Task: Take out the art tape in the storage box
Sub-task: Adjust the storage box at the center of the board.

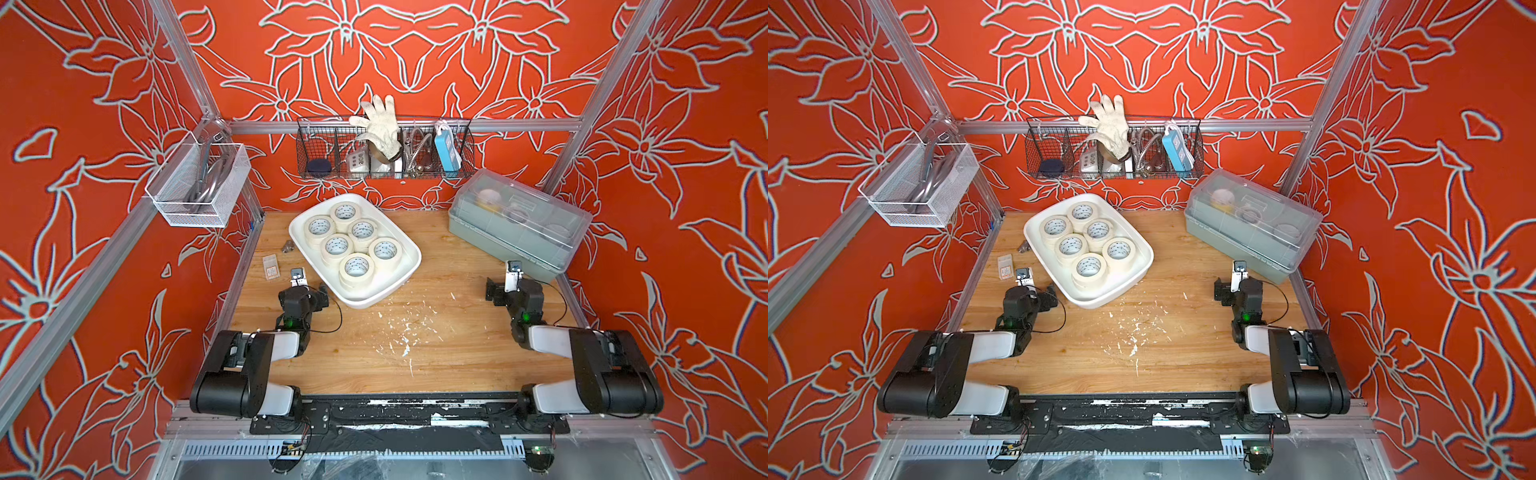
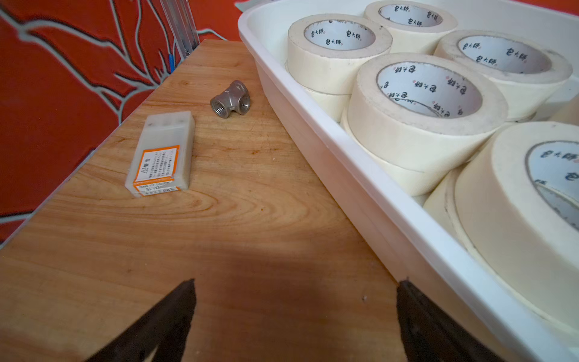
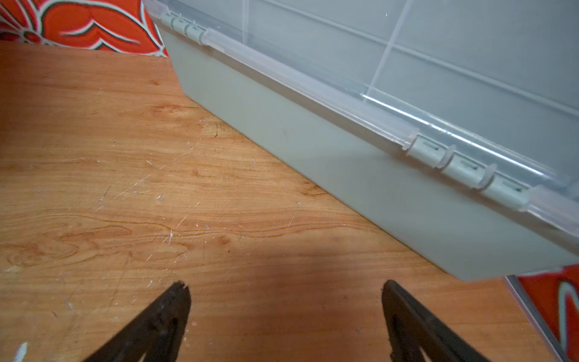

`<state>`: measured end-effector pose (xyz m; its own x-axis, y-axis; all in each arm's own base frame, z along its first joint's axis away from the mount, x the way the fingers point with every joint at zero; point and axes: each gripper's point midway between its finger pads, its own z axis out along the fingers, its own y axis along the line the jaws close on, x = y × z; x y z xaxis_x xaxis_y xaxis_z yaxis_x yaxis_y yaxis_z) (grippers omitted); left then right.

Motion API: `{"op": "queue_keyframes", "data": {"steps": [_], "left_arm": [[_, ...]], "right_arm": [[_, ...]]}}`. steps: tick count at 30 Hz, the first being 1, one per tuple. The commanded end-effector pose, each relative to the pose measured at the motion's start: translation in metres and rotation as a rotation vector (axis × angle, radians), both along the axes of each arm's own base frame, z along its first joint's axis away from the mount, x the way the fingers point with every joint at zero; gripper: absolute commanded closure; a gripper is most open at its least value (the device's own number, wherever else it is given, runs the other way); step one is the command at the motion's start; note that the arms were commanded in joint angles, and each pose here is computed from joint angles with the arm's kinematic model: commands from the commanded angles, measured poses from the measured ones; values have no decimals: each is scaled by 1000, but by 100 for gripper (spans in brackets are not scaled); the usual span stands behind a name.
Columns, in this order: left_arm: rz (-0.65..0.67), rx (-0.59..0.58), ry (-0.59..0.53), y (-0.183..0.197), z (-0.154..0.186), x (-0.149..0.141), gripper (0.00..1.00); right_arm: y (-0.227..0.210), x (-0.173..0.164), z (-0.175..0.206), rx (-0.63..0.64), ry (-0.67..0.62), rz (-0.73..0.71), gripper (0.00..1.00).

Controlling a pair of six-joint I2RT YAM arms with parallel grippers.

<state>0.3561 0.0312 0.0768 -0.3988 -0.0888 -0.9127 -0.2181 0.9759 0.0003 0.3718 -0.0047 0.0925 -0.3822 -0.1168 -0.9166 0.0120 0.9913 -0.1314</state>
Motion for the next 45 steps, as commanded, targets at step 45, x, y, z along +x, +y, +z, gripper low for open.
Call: {"op": "queue_keyframes", "data": {"steps": [45], "left_arm": [[179, -509, 275, -47, 66, 22, 8]], "right_arm": [[127, 14, 71, 772, 410, 180, 14]]}}
